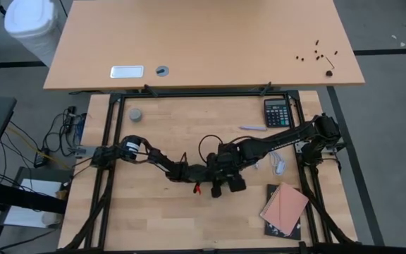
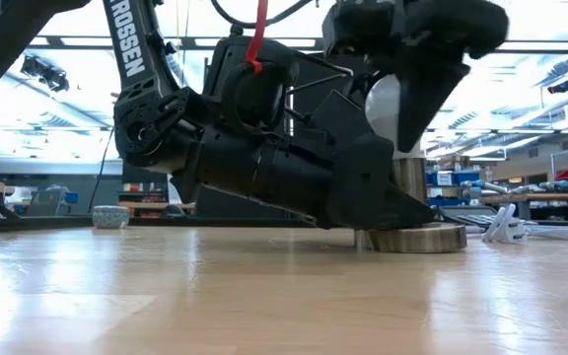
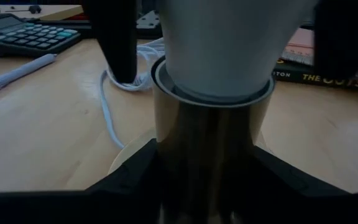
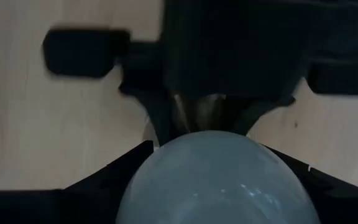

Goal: Screw lightbulb
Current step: Remove the lightbulb from the bronze lamp socket

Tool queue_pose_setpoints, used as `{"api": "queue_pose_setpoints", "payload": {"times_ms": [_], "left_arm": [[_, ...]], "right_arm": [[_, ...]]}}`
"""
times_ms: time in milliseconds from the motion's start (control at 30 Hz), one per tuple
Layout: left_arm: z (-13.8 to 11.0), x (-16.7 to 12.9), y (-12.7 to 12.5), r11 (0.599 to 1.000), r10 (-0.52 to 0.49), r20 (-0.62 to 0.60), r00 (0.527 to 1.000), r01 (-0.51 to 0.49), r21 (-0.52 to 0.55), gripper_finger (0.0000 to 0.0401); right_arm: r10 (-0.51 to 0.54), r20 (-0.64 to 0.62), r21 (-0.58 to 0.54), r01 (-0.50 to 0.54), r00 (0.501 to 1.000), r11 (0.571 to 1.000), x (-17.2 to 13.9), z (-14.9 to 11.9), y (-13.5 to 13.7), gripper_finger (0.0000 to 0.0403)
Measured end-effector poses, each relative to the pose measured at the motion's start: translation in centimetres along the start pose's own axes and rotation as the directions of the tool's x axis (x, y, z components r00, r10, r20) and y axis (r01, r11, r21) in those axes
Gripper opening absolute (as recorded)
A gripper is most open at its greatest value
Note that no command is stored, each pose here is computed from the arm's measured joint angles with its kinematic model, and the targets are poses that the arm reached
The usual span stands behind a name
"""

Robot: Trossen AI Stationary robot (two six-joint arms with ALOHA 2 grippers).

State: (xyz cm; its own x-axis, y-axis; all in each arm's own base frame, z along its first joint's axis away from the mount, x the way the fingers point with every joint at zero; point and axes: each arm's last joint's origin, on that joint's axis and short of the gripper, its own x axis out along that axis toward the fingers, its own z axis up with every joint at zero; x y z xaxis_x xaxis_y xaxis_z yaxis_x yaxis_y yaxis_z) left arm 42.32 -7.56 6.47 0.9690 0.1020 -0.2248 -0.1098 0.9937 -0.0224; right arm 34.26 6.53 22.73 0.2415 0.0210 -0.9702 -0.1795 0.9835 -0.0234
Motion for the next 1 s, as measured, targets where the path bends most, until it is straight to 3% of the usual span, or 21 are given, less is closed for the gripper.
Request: {"api": "queue_pose_setpoints", "payload": {"times_ms": [167,333,433,667,733,1000], "left_arm": [[-0.01,0.01,-0.07,0.999,-0.036,-0.004,0.999,0.036,0.011,0.0188],[-0.02,-0.01,-0.19,0.997,-0.077,-0.007,0.997,0.077,0.028,0.0188],[-0.03,-0.02,-0.22,0.996,-0.083,-0.008,0.996,0.084,0.03,0.0188],[-0.04,-0.03,-0.28,0.995,-0.097,-0.009,0.995,0.097,0.031,0.0188],[-0.04,-0.03,-0.28,0.995,-0.097,-0.009,0.995,0.098,0.031,0.0188],[-0.03,-0.04,-0.39,0.993,-0.112,-0.01,0.994,0.113,0.037,0.0188]], "right_arm": [[0.005,-0.017,-0.243,-0.009,1.0,0.97,-0.02,-0.17,0.03,0.0263],[0.008,-0.02,-0.48,-0.016,1.0,0.877,-0.05,-0.21,0.05,0.0263],[0.007,-0.021,-0.608,-0.018,1.0,0.794,-0.06,-0.22,0.04,0.0264],[0.001,-0.019,-0.842,-0.016,1.0,0.539,-0.09,-0.21,0.02,0.0264],[-0.002,-0.016,-0.854,-0.012,1.0,0.519,-0.09,-0.18,0.02,0.0264],[-0.014,-0.001,-0.85,0.007,1.0,0.527,-0.31,-0.07,0.76,0.0282]]}}
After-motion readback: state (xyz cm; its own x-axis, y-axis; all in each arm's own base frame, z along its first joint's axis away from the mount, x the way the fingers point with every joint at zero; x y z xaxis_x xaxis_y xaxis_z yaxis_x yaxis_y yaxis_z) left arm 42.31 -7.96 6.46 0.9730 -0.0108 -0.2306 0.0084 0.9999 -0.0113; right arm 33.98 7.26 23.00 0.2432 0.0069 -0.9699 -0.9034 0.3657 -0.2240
